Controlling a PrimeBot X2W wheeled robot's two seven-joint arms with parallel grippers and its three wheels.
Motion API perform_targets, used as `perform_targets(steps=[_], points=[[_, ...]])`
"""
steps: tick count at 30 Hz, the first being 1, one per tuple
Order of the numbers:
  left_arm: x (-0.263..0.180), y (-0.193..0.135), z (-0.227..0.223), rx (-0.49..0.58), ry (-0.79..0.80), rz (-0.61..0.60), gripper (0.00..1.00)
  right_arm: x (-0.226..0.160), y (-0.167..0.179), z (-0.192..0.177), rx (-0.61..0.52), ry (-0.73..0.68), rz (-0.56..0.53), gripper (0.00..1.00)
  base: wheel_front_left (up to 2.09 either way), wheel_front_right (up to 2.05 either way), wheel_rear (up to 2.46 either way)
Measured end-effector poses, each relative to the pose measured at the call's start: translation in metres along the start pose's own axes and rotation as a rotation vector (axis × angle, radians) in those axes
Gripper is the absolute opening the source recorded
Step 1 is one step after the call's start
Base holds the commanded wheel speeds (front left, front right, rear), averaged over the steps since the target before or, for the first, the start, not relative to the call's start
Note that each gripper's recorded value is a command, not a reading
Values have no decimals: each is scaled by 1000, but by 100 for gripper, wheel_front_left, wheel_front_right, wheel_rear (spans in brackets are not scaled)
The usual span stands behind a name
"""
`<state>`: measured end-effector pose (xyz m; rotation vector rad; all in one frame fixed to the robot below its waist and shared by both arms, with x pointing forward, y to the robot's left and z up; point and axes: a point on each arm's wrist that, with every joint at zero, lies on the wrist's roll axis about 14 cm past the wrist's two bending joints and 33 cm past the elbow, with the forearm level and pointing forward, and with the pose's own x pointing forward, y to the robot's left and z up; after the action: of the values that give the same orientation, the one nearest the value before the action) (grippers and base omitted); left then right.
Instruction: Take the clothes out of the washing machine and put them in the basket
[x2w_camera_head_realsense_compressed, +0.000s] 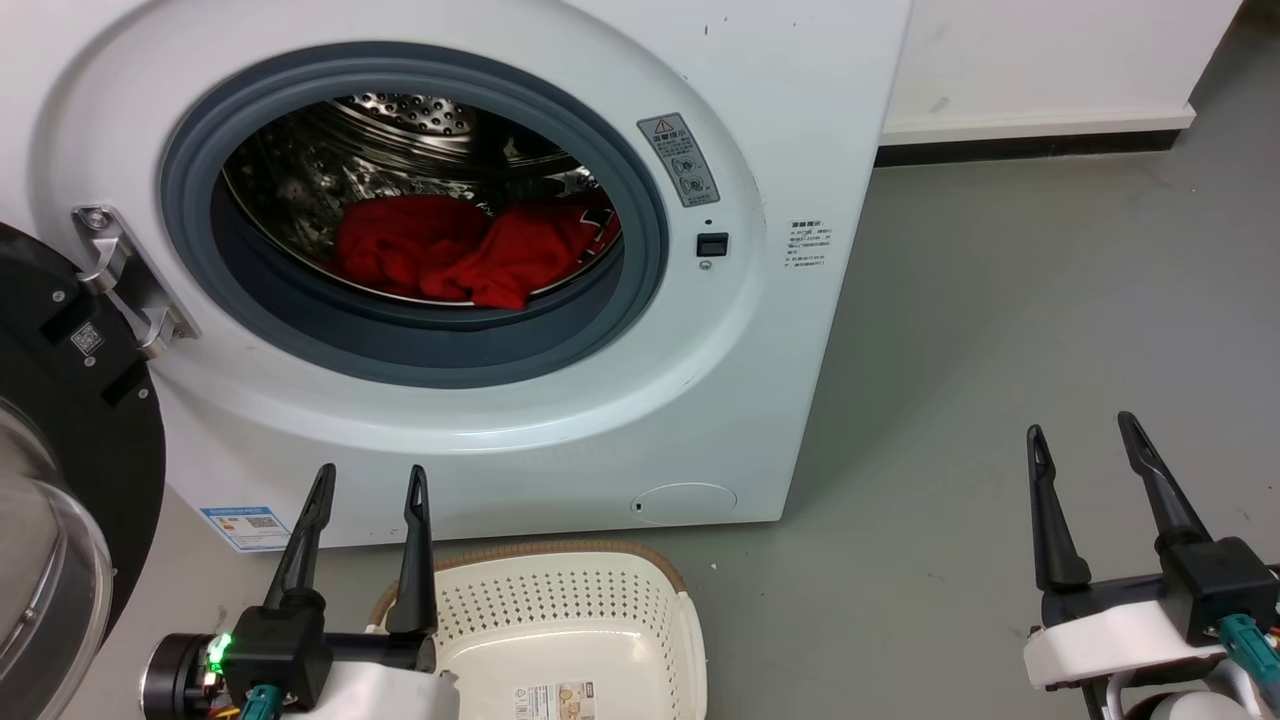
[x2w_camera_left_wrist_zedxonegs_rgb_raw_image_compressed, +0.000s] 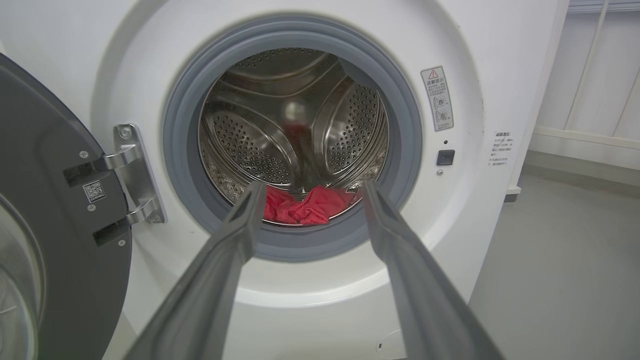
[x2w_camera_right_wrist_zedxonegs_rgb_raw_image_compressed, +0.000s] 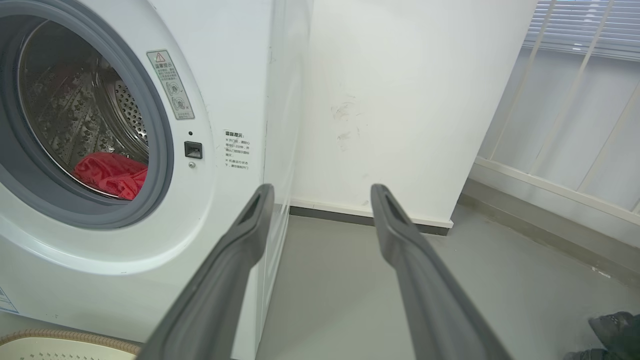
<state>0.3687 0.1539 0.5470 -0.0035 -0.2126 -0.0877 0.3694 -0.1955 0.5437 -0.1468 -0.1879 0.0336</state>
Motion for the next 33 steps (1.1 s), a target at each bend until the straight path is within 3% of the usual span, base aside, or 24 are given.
perform_targets(steps=[8,16,22,33], points=[[1,2,-8,-8,21,-3,100,1,-1,-4,5,10,-4,100,0,0,0],[23,-1,-49,27,121,-46,100,19,-9,-13,17,22,-29,100,0,0,0],[78,17,-88,62,171,-60,100,43,-19,-38,37,62,-58,100,0,0,0],[239,69,-164,298,332,-117,100,60,-31,-118,50,225,-100,100,0,0,0]])
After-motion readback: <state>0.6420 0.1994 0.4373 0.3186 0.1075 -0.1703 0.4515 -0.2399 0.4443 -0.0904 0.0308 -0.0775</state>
